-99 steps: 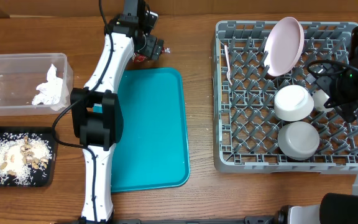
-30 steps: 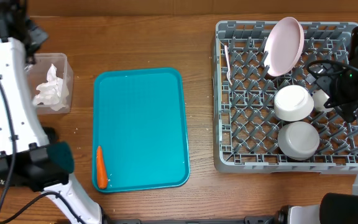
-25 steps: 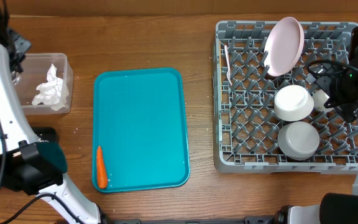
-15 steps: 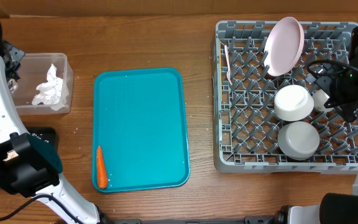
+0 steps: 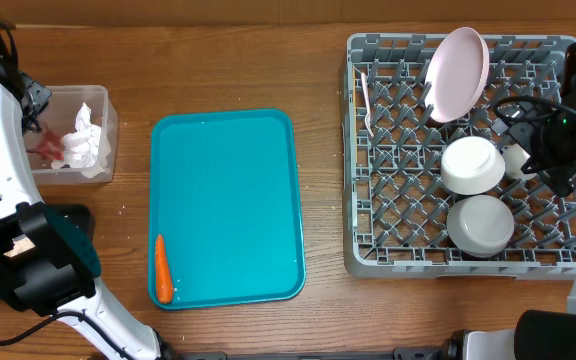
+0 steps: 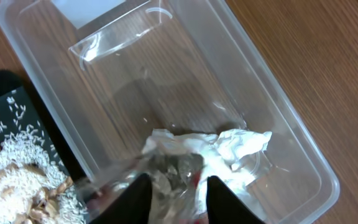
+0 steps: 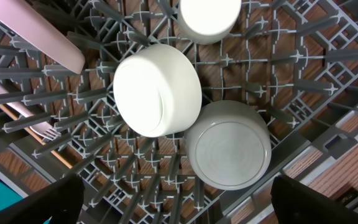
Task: Sort waste into correct bins and load items into the dishwasher rack
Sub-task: 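Lift the wrapper and carry it left into the clear bin, then release the wrapper and press it down inside the clear bin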
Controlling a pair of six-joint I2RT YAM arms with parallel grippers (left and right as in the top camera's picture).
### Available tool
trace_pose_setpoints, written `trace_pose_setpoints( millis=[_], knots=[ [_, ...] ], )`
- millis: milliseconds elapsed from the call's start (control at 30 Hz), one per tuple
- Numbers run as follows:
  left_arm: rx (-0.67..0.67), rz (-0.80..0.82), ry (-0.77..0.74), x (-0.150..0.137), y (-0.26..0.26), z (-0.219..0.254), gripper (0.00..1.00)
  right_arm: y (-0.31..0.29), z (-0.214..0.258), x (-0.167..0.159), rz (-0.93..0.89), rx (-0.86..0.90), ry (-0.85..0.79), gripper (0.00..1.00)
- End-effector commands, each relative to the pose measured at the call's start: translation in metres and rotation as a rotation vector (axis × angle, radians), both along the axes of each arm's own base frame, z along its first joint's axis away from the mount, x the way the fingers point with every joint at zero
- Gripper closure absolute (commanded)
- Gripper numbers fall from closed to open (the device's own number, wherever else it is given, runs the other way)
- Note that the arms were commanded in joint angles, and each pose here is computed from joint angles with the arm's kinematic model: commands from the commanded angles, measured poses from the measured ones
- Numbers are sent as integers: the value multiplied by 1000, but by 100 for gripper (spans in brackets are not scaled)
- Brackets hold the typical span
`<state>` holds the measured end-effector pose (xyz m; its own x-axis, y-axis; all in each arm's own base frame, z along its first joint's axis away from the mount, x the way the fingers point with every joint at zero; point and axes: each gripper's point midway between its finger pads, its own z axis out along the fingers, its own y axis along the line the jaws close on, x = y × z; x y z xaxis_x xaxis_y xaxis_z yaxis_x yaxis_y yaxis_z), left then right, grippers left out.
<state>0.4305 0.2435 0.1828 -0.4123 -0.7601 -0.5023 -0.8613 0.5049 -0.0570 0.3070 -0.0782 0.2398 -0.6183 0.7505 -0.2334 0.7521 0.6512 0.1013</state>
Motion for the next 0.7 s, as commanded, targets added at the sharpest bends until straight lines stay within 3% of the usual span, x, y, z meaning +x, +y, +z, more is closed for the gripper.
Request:
trace_pose_setpoints(
  millis=[0, 200, 533, 600, 667],
  knots=[
    [19, -31, 39, -2, 4, -6, 62, -1, 0, 0, -1, 1, -4, 0],
    [4, -39, 68, -8, 0, -10, 2, -1, 0, 0, 0, 1, -3, 0],
    [-135, -136, 34, -7, -30, 14, 4, -1, 0, 0, -1, 1, -4, 0],
    [-179, -213, -4, 2, -43, 22, 6, -1, 0, 0, -1, 1, -4, 0],
    [-227, -301, -32, 9, -57, 24, 16, -1, 0, 0, 0, 1, -3, 0]
  ],
)
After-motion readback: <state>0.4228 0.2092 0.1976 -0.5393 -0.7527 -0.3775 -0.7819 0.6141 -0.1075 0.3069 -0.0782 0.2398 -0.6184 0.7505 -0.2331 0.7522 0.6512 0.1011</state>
